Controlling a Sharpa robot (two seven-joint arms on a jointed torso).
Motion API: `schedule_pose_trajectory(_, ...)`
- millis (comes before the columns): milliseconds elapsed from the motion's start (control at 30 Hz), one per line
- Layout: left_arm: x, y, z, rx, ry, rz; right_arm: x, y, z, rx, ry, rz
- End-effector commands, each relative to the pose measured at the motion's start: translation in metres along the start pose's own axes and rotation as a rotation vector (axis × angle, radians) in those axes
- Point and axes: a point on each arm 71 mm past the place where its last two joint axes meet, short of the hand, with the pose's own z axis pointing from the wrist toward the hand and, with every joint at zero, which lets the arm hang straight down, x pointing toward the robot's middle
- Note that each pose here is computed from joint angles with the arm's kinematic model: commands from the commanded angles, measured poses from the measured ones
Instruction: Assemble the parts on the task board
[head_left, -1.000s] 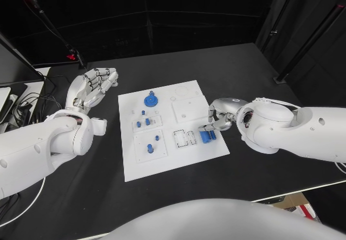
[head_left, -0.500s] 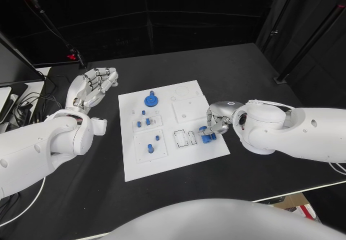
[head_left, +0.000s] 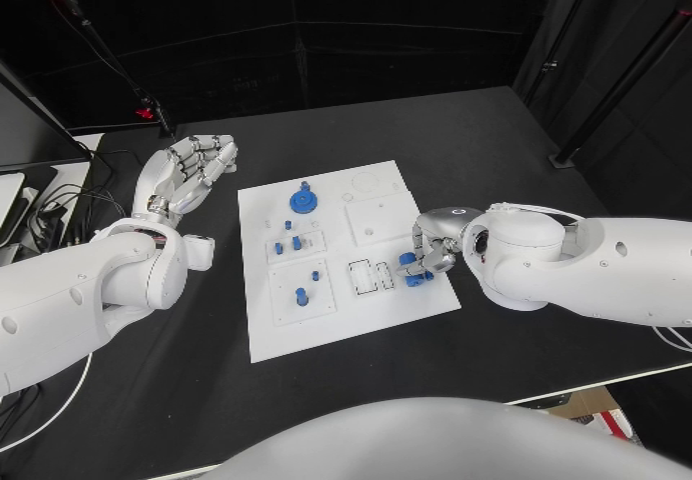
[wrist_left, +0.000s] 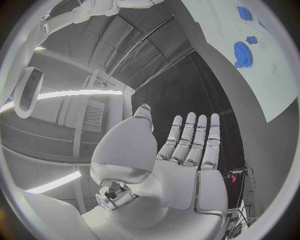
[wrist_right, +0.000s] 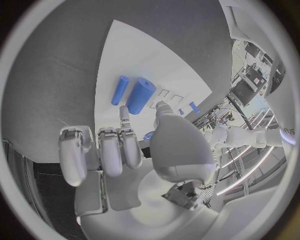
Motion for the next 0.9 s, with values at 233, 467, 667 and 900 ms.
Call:
schedule_pose_trajectory(233,-0.0010,-0.0093,-0.0003,0.121,0.002,-0.005,0.004,0.002,0.001,0.032,0.027,-0.023)
schedule_pose_trajectory(467,-0.0012,-0.0090,-0.0004,0.119,0.002,-0.005,0.005,0.005,0.002,0.028,0.040,-0.023)
schedule_pose_trajectory(667,-0.0019,-0.0090,-0.0008,0.119,-0.001,-0.003,0.007,0.008,0.004,0.024,0.057,-0.019)
schedule_pose_trajectory(900,-0.0016,-0.0091,-0.0006,0.119,0.000,-0.003,0.009,0.011,0.007,0.019,0.065,-0.020)
